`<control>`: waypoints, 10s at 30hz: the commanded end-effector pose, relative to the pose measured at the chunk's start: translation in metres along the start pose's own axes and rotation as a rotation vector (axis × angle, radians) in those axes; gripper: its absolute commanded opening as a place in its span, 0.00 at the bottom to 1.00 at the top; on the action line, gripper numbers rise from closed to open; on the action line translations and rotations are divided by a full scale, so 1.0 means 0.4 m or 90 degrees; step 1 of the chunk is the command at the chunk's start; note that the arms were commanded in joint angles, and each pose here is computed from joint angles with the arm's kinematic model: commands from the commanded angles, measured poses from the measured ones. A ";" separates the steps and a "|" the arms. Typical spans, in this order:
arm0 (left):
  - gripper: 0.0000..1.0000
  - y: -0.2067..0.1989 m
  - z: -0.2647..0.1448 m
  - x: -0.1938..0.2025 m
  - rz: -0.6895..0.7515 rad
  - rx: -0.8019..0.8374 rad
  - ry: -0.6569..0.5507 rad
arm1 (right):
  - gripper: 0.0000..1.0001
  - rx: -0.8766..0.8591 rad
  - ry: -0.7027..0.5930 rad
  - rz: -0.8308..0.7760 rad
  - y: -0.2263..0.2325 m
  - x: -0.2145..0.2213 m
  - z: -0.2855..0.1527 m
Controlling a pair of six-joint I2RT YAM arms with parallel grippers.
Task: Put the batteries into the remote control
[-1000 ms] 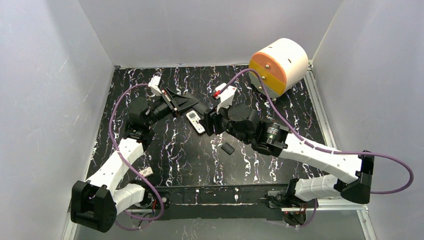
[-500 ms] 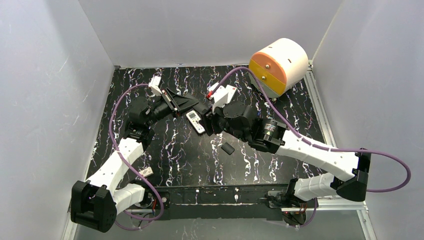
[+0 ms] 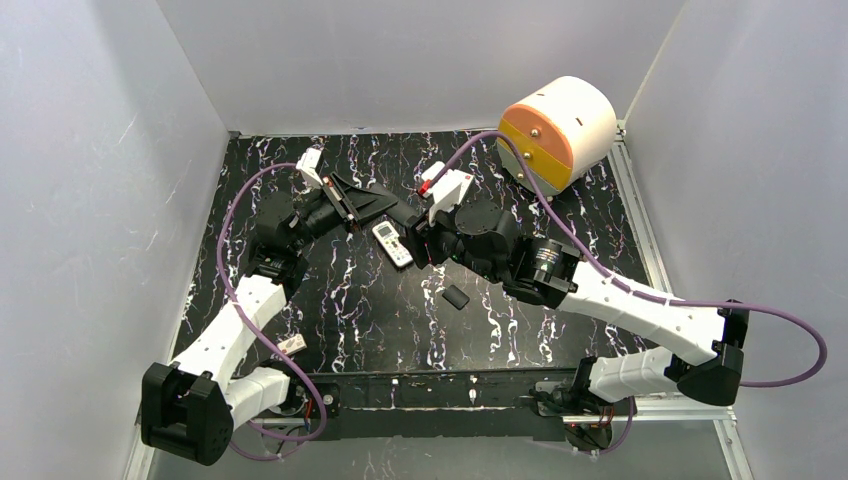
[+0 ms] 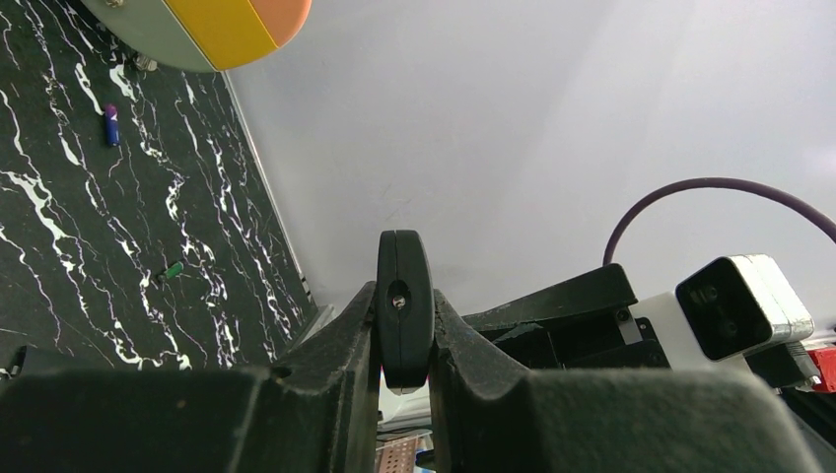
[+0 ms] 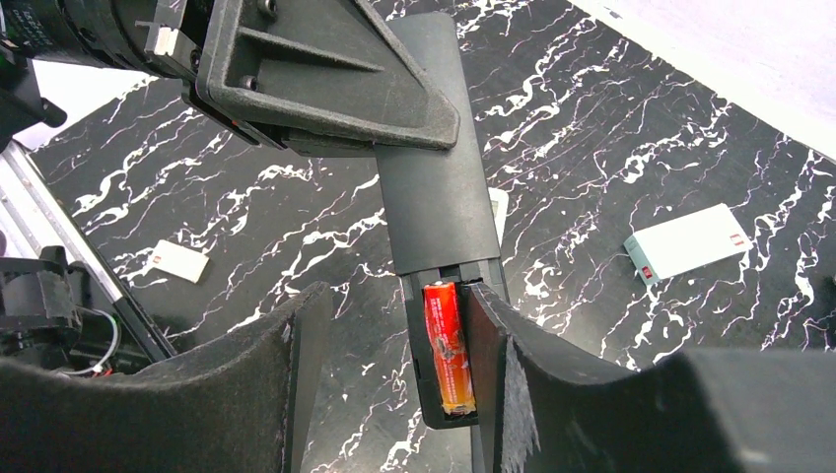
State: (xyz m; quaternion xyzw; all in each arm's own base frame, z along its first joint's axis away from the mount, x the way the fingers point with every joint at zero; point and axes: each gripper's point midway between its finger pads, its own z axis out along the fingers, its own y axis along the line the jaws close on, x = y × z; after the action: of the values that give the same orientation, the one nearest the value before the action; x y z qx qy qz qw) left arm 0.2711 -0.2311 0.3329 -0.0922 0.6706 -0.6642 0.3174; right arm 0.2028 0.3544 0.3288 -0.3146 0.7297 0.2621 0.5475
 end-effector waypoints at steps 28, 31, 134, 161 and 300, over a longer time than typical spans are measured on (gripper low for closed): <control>0.00 -0.114 -0.015 0.009 0.062 0.069 0.014 | 0.92 0.097 -0.198 0.391 -0.090 -0.187 -0.124; 0.00 -0.117 -0.012 0.004 0.062 0.070 0.011 | 0.95 0.114 -0.202 0.520 -0.108 -0.153 -0.134; 0.00 -0.130 -0.030 0.038 0.049 0.082 0.050 | 0.85 -0.166 -0.248 0.752 0.009 -0.136 -0.085; 0.00 -0.141 -0.033 0.029 0.046 0.085 0.034 | 0.38 -0.203 -0.222 0.757 0.029 -0.122 -0.071; 0.00 -0.017 -0.146 0.170 0.406 0.058 0.158 | 0.61 0.341 0.548 0.089 -0.644 0.682 -0.195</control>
State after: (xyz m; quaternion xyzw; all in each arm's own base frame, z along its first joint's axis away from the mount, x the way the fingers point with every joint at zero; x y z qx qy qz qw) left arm 0.1855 -0.2207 0.2952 0.1862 0.6803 -0.5798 0.4079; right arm 0.2856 0.0861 0.0719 -0.0638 0.9635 -0.0003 0.2602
